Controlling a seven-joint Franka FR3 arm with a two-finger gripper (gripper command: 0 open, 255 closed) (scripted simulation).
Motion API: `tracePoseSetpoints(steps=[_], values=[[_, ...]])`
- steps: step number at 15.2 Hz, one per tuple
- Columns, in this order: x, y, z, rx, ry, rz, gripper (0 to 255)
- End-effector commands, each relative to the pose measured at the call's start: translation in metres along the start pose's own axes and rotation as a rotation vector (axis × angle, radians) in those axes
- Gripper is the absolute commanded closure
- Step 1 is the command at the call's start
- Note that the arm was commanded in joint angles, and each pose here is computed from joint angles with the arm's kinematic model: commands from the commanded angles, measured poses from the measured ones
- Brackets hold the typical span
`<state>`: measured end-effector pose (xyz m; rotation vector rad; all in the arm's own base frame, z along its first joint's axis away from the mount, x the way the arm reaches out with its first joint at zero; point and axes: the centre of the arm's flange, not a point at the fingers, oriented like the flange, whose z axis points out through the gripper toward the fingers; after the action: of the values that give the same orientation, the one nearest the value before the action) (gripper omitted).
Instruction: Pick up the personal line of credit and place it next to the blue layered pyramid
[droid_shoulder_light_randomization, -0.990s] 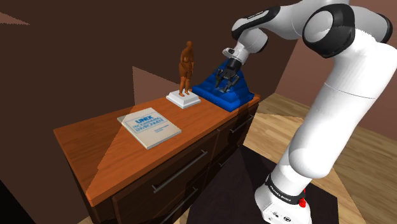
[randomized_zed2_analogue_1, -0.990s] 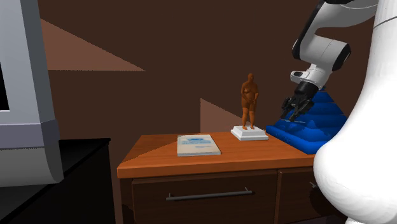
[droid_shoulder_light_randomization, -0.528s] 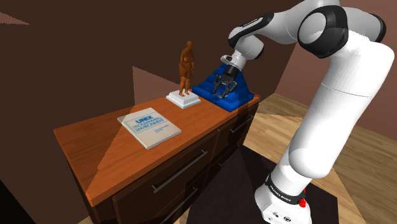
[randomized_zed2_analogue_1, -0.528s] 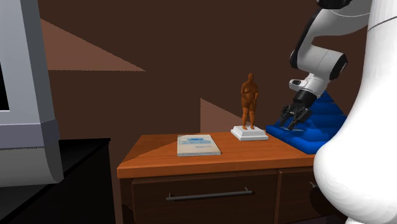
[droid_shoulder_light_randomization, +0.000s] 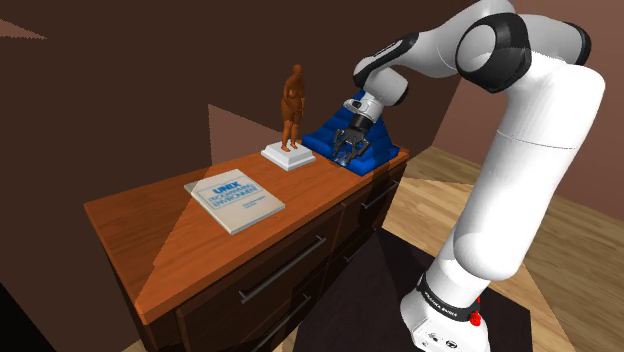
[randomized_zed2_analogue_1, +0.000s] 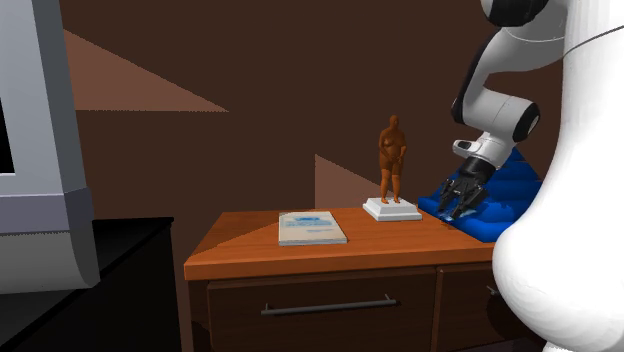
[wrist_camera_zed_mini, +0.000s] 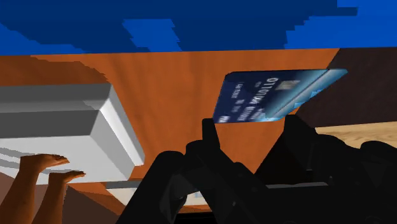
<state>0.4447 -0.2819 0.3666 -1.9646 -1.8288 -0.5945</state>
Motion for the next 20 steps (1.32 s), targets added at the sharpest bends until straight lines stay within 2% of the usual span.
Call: tracePoseSetpoints(steps=[1, 6, 13, 14, 18, 20], values=[[-0.007, -0.001, 0.009, -0.001, -0.001, 0.001, 255], [-0.020, -0.001, 0.030, -0.001, -0.001, 0.001, 255], [-0.020, -0.001, 0.030, -0.001, -0.001, 0.001, 255], [-0.018, -0.002, 0.032, -0.001, -0.001, 0.000, 0], [-0.015, -0.002, 0.034, 0.000, -0.002, 0.000, 0], [-0.020, -0.001, 0.017, -0.001, -0.001, 0.001, 0]])
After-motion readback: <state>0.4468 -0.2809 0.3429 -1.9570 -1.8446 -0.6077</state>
